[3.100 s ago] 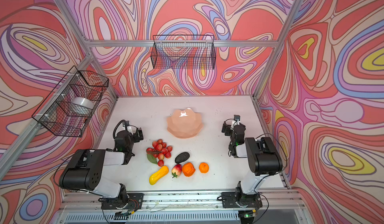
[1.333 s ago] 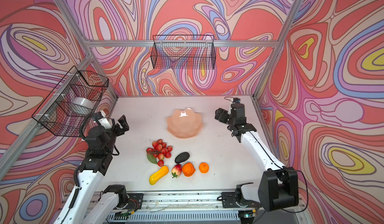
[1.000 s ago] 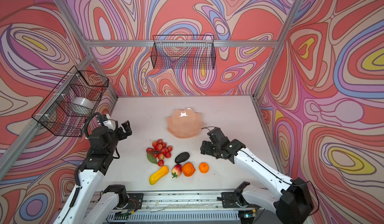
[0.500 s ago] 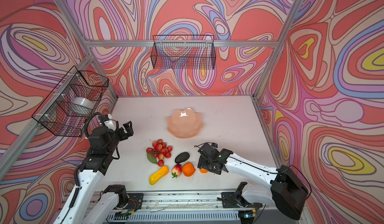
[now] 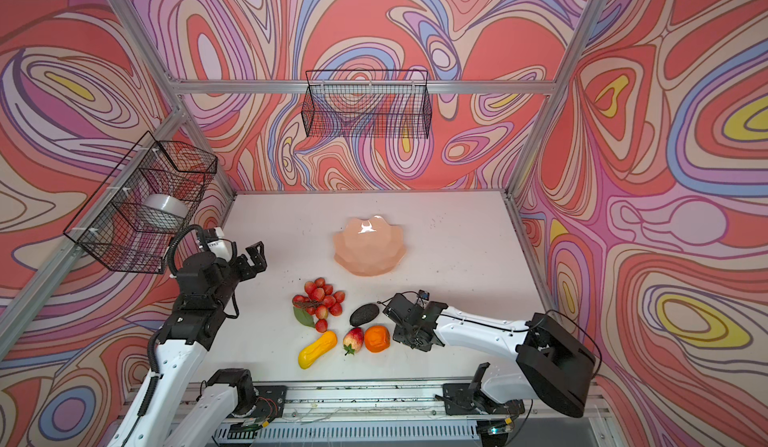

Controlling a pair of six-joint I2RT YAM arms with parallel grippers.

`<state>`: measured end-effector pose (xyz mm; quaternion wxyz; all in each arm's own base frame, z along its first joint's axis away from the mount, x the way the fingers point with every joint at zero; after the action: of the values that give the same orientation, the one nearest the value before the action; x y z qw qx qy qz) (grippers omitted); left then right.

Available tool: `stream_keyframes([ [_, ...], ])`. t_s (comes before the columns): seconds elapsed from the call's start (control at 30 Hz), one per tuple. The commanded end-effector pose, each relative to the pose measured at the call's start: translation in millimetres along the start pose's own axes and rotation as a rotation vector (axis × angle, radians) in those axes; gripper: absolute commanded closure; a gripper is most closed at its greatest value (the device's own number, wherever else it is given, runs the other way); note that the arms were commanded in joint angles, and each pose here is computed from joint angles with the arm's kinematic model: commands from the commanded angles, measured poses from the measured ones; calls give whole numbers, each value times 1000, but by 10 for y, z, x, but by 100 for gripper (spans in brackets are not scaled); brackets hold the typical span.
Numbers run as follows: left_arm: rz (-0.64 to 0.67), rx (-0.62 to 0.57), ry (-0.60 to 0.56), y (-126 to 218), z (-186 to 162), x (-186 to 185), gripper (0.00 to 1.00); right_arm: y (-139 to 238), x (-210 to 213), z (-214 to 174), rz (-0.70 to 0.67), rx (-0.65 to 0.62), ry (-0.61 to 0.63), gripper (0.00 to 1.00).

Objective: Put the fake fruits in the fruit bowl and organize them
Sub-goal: 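Reach the right gripper down and grasp the small tangerine, then release the tangerine into the peach bowl while the left gripper reaches out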

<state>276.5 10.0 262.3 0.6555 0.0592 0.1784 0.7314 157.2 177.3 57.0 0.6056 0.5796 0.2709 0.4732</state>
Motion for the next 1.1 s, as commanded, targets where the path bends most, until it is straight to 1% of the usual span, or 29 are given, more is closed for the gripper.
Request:
stream_keyframes([
  [0.0, -14, -10, 16, 23, 83, -27, 1, 324, 94, 212, -8, -111, 56, 55],
  [0.1, -22, -7, 15, 20, 79, -40, 1, 741, 445, 459, 30, -207, 160, 57],
  [0.17, -24, -2, 17, 24, 74, -42, 1, 974, 719, 675, 27, -301, 237, 57],
  [0.23, -23, 4, 26, 34, 69, -40, 1, 1057, 1003, 872, 40, -341, 304, 57],
  [0.3, -36, 21, 35, 49, 34, -55, 2, 991, 1322, 1072, 95, -315, 354, 57],
  [0.33, -51, 28, 31, 74, 32, -78, 2, 932, 1474, 1175, 119, -308, 384, 58],
  [0.37, -61, 62, 26, 104, -29, -87, 2, 892, 1617, 1272, 136, -316, 411, 58],
  [0.43, -80, 114, 21, 182, -117, -105, 3, 712, 1865, 1487, 126, -318, 460, 58],
  [0.53, -140, 166, 24, 337, -196, -178, 3, 247, 2119, 1676, 88, -247, 521, 58],
  [0.6, -191, 188, 37, 448, -210, -246, 4, 23, 2230, 1750, 61, -241, 553, 58],
  [0.73, -324, 227, 89, 644, -213, -429, 5, -347, 2343, 1870, 51, -197, 574, 57],
  [0.8, -367, 264, 109, 698, -252, -488, 7, -494, 2343, 1896, 29, -180, 588, 57],
  [0.97, -372, 400, 128, 735, -417, -505, 10, -685, 2344, 1905, 10, -161, 615, 56],
  [1.07, -360, 505, 131, 729, -531, -501, 12, -771, 2308, 1917, 6, -142, 608, 52],
])
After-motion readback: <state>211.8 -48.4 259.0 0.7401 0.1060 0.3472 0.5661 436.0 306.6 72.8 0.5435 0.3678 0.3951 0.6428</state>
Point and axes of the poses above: each gripper's point midway between its finger pads, its own y axis back along the fingers, its own x axis along the line the jaws close on, z = x × y, the point moved 3 cm from there along y, back along the fingers, and after that the axes turned 8 degrees about -y, right-handed, at the moved point
